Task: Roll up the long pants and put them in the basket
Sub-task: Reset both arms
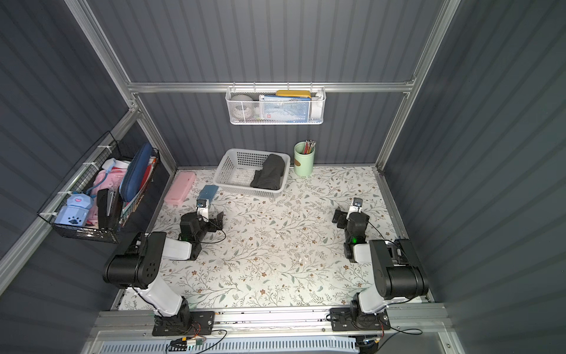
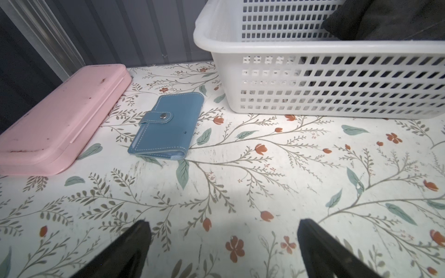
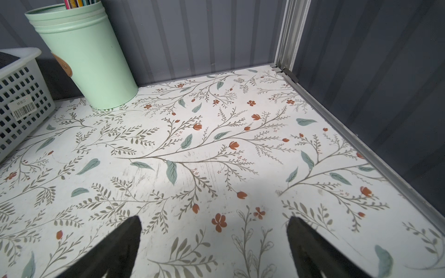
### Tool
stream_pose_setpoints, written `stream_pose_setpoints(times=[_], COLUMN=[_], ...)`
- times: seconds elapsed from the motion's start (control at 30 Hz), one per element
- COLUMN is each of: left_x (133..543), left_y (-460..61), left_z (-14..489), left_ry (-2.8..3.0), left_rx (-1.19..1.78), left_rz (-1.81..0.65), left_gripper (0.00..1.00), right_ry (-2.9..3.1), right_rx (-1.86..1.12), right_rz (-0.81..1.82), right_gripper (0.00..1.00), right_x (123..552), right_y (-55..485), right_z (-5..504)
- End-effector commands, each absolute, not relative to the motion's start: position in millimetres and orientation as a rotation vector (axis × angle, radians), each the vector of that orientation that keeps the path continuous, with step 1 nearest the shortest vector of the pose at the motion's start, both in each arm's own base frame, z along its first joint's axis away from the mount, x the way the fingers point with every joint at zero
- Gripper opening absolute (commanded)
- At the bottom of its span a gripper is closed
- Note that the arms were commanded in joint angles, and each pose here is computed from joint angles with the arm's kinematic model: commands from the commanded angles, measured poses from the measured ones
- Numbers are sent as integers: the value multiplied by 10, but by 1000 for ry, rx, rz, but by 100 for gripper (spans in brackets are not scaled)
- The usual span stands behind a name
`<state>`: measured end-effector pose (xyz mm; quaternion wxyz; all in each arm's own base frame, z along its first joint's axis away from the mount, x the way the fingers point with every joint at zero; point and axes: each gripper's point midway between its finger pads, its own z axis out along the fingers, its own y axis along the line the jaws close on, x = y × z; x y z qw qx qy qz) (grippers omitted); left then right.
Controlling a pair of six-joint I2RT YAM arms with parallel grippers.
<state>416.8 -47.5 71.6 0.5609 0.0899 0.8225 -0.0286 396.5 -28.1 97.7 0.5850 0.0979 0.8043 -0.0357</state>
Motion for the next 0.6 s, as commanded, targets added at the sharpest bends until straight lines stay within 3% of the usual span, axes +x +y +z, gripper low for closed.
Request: stream_pose_setpoints(times=[0.0,0.3,0.4,0.5,0.57], left_x=[4208,4192,4071,4199,4050], left_y=[-406,-369,-688,-273,-663], left_z=[733,689,800,693,798], left_ry=[1945,1963,1865,1966,1865], left_rx=[178,164,364,118,348], left_rz=[-42,3,-185,-29,-153], left_gripper=[99,99,99,100,99], right_ry=[1873,1873,1874,1874,1873], right_rx=[231,230,230,231,231], right_rz=[-78,-77,-78,-78,-78], right_gripper=[99,99,99,99,99], right_x=[3961,3963,3960,3958,3963], right_y=[-281,-279,-279,-281,-282], right_z=[959,961,958,955,962])
